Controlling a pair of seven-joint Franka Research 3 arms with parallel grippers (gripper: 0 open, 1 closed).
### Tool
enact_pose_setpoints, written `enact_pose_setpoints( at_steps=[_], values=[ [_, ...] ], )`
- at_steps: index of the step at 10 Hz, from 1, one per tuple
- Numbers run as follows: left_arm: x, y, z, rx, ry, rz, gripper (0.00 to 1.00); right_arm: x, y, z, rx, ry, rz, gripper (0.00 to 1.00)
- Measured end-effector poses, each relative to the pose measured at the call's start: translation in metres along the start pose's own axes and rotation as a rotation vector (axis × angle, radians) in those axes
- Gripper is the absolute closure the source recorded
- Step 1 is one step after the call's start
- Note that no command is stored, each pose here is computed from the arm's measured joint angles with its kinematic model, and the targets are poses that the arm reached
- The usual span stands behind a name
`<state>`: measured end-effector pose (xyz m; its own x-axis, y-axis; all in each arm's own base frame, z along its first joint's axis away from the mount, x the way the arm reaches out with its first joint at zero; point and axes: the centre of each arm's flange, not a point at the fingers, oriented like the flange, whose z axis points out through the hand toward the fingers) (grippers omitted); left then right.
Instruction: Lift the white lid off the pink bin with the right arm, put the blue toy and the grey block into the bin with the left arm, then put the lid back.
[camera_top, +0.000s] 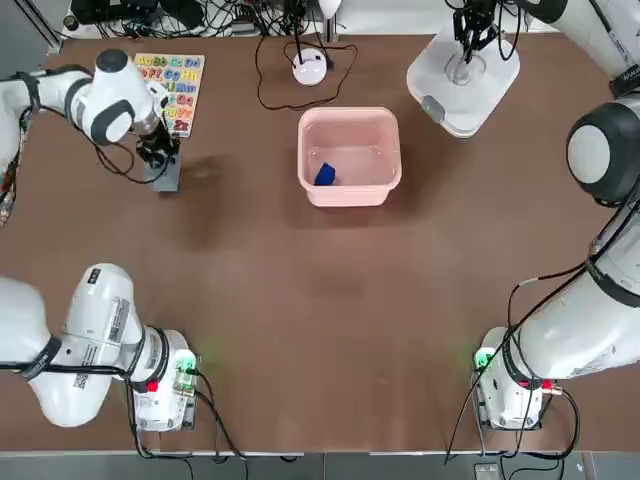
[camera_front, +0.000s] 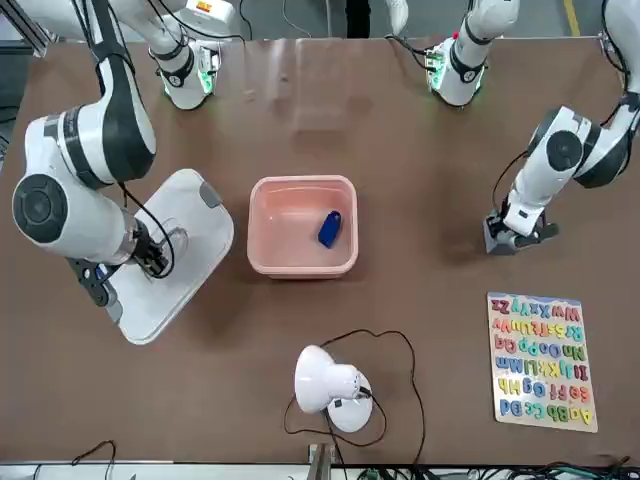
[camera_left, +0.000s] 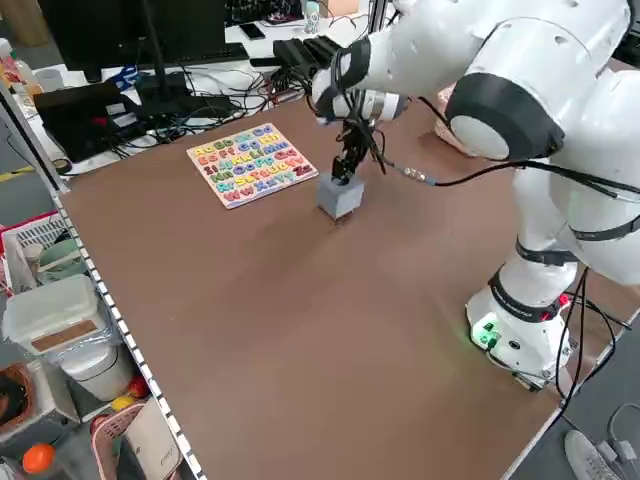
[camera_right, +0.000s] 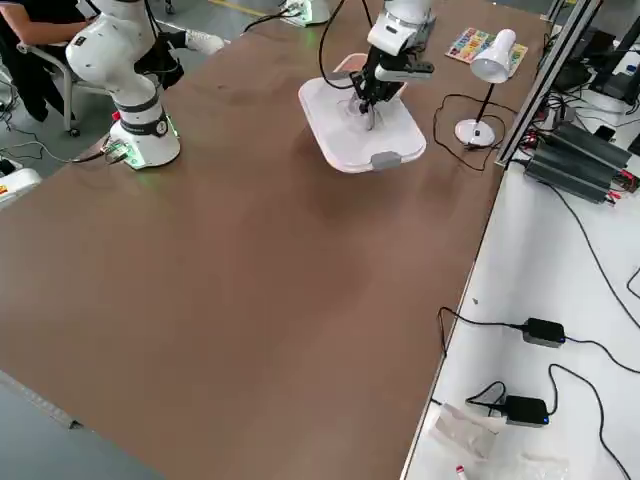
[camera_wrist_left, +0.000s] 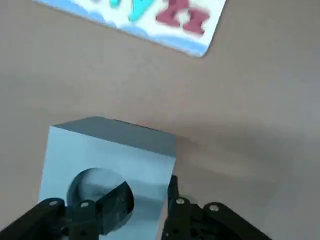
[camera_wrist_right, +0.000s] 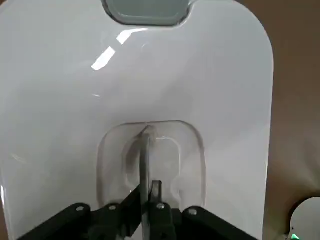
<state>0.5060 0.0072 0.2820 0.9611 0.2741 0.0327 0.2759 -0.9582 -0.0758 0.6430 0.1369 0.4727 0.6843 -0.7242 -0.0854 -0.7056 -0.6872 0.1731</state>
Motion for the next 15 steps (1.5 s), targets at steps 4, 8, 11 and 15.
enact_pose_setpoints(
  at_steps=[4,8,11,15],
  values=[
    [0.035,0.118,-0.125,-0.094,-0.078,-0.222,0.68,-0.001,-0.001,0.000,0.002,0.001,0.000,0.92],
    [-0.022,0.287,-0.215,-0.182,-0.107,-0.348,0.68,-0.001,-0.001,-0.001,0.004,0.002,-0.001,0.92],
    [-0.107,0.395,-0.213,-0.149,-0.098,-0.401,0.68,-0.002,-0.001,-0.002,0.005,0.002,0.000,0.92],
    [-0.177,0.483,-0.182,-0.127,-0.009,-0.484,0.68,-0.002,-0.002,-0.002,0.008,-0.001,0.033,0.92]
  ],
)
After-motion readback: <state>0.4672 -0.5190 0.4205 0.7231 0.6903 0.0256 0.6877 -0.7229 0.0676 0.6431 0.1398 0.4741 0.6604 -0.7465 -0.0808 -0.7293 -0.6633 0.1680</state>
